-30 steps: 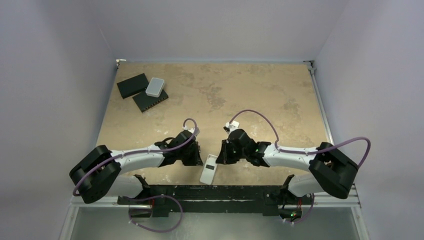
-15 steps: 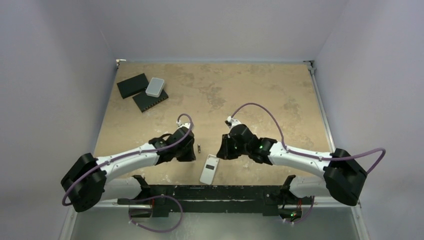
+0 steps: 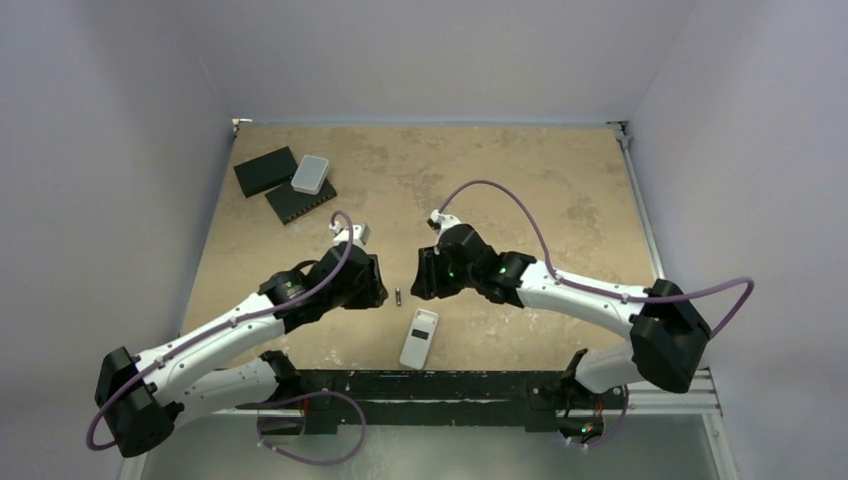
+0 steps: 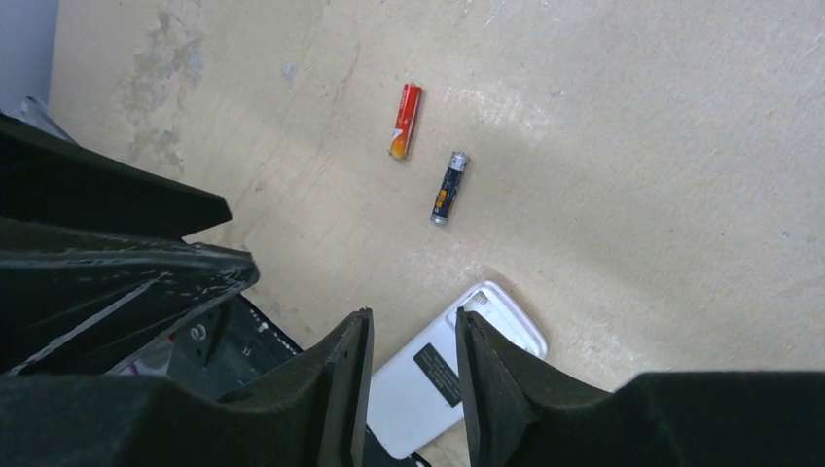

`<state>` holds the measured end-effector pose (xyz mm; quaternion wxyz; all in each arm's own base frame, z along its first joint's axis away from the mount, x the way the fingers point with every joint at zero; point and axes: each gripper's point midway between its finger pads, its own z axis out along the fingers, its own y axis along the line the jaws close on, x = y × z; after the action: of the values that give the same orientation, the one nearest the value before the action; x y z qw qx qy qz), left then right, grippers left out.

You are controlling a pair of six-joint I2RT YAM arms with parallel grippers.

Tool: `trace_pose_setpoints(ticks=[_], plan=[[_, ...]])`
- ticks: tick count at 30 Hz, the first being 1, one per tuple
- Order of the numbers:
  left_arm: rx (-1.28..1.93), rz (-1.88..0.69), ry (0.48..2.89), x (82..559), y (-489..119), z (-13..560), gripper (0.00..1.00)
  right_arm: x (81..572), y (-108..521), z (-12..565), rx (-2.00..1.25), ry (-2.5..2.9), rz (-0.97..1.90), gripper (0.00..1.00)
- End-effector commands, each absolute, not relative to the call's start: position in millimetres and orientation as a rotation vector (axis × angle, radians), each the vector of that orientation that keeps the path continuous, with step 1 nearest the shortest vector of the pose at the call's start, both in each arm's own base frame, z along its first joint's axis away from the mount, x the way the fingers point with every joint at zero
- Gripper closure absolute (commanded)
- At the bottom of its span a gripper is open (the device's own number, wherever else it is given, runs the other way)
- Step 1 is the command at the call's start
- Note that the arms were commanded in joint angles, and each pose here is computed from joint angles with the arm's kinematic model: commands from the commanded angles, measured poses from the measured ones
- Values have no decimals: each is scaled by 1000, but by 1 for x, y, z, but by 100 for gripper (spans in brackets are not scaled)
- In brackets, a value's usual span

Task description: Load the batteries into the remote control

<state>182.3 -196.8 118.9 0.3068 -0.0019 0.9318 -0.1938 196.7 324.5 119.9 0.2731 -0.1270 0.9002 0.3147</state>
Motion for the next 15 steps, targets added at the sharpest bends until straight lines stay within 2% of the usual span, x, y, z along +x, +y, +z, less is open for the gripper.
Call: trace_pose_setpoints(ticks=[1,9,15], plan=[[-16,-434,2425,186,-180,138,55,207,339,135,-428,2391,840,54],[-54,-422,2360,185,-164,161,43,213,369,135,-478,2406,873,49],[-52,-435,2319,183,-158,178,29,225,391,125,-509,2434,847,48]])
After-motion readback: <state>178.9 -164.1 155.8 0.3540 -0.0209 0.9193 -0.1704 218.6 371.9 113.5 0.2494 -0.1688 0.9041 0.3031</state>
